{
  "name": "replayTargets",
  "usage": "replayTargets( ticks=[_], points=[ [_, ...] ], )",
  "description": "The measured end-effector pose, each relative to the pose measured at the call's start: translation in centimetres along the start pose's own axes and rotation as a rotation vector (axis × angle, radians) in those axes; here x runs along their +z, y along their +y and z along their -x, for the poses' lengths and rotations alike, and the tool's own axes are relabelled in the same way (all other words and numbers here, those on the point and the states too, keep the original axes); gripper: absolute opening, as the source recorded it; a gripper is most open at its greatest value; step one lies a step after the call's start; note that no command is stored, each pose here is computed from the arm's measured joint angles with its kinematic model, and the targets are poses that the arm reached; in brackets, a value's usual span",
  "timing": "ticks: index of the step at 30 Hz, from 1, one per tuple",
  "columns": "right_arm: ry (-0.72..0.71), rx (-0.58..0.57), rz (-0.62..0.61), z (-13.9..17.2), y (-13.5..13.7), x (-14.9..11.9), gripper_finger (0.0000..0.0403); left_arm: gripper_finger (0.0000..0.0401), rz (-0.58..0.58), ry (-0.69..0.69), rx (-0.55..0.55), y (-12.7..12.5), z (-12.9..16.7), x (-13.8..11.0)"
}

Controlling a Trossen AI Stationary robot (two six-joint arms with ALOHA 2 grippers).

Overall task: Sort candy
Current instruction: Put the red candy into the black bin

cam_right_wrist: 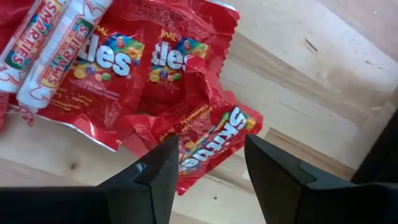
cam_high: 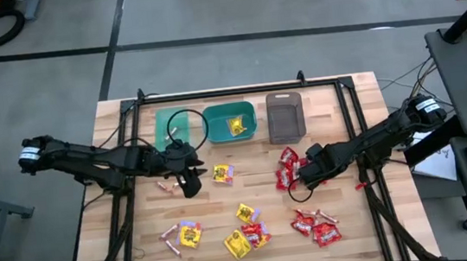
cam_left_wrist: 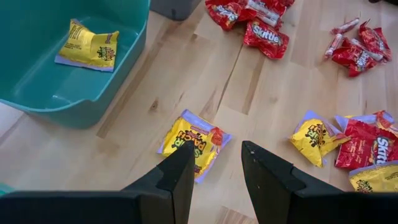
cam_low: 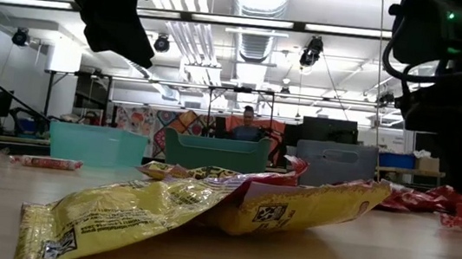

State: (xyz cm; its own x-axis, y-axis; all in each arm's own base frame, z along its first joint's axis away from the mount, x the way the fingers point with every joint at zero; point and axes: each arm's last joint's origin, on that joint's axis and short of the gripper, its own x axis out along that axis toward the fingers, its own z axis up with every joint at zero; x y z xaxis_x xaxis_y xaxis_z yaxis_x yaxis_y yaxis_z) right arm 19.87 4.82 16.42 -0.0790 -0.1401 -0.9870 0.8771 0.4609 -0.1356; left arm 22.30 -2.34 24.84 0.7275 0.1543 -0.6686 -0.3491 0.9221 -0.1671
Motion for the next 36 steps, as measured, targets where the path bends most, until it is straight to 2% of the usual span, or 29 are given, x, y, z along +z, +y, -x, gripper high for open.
replayTargets(
  ticks=[10,19,23,32,36],
  points=[
    [-0.073,0.012,-0.001,-0.4,0.1,0.3,0.0176,0.0116,0.015,-0.022,-0.009,-0.6,-0.3,-1.0],
    [-0.110,0.049,-0.006,-2.1,-0.2,0.1,0.0171,0.0116,0.013,-0.046,-0.057,-1.4,-0.7,-2.2],
    [-0.122,0.038,-0.004,-2.2,-0.3,0.1,0.0141,0.0116,0.009,-0.050,-0.056,-1.6,-0.6,-2.3],
    [-0.121,0.034,0.032,-2.1,-0.3,0.1,0.0025,0.0116,0.010,-0.052,-0.057,-1.6,-0.6,-2.3],
    [-0.120,0.033,0.048,-2.1,-0.2,0.1,0.0010,0.0116,0.010,-0.052,-0.057,-1.6,-0.6,-2.3]
  ],
)
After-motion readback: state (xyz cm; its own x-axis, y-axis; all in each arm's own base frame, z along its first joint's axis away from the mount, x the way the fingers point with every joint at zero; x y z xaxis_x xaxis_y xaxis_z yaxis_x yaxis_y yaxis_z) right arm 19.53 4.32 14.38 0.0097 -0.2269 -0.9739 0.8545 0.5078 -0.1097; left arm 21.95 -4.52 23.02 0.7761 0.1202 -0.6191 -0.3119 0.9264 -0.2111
